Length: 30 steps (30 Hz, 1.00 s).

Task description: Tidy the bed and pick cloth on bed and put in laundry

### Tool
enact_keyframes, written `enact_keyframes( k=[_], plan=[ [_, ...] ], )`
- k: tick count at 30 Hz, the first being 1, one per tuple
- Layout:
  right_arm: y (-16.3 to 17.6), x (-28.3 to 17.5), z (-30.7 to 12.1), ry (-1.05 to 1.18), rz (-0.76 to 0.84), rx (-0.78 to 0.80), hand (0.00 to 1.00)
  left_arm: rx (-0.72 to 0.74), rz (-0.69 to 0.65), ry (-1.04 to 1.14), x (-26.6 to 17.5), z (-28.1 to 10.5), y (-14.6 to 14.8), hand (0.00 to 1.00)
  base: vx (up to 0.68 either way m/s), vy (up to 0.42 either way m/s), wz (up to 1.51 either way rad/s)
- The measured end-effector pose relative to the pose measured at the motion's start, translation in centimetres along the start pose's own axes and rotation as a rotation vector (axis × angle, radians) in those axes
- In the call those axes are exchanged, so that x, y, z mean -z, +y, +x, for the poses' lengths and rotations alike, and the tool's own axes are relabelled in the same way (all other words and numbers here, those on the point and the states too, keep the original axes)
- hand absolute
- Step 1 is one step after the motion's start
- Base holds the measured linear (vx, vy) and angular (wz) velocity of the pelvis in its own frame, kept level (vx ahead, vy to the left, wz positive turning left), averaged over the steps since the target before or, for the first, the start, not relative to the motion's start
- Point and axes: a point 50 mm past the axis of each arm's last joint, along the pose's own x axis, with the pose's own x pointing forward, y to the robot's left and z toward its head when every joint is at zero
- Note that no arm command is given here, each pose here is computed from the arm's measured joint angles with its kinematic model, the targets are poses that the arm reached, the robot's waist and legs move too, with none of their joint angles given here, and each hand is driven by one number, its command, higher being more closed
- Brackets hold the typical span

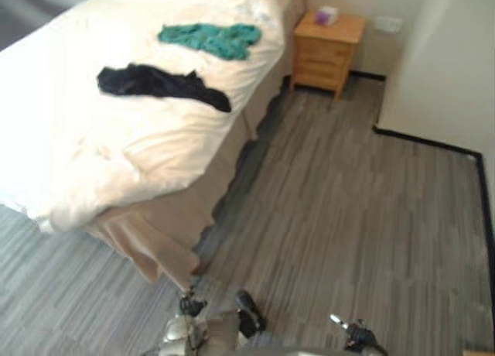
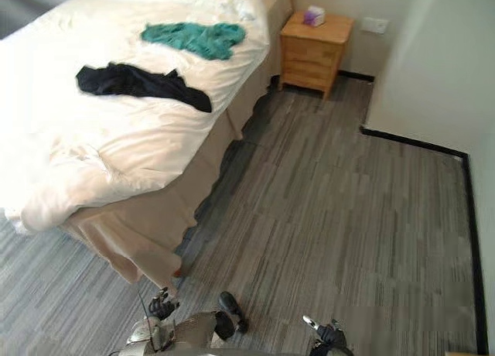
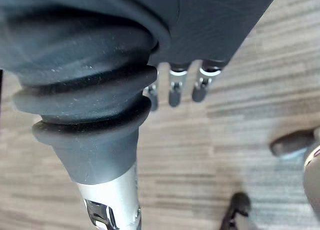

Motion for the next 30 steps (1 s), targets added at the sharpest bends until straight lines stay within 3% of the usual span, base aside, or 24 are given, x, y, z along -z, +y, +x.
enact_keyframes(
  k=[7,11,14,18,25,30],
  plan=[
    [0.4,-1.5,0.2,-0.052,-0.036,-0.026,0.00,-0.027,0.013,0.093,2.6,-0.6,1.2,0.00,0.56,-0.033,1.41],
    [0.7,-1.3,0.2,-0.044,-0.036,-0.034,0.00,-0.040,0.005,0.096,2.8,-0.7,1.6,0.00,0.34,-0.387,1.71],
    [2.6,0.6,-0.2,0.016,-0.026,-0.082,0.00,-0.113,-0.027,0.078,2.4,-0.6,4.0,0.00,0.22,-0.609,1.64],
    [1.0,-1.0,0.1,-0.041,-0.088,-0.059,0.00,-0.090,-0.115,0.128,4.1,-1.3,1.7,0.00,0.19,-0.408,1.13],
    [1.4,0.5,-0.2,0.001,-0.048,-0.062,0.00,-0.137,-0.098,0.110,3.5,-1.0,3.2,0.00,0.07,-0.152,0.75],
    [0.6,0.7,-0.2,0.007,0.010,-0.026,0.00,-0.243,-0.261,0.118,3.5,-1.1,4.6,0.00,-0.07,0.010,0.18]
  ],
)
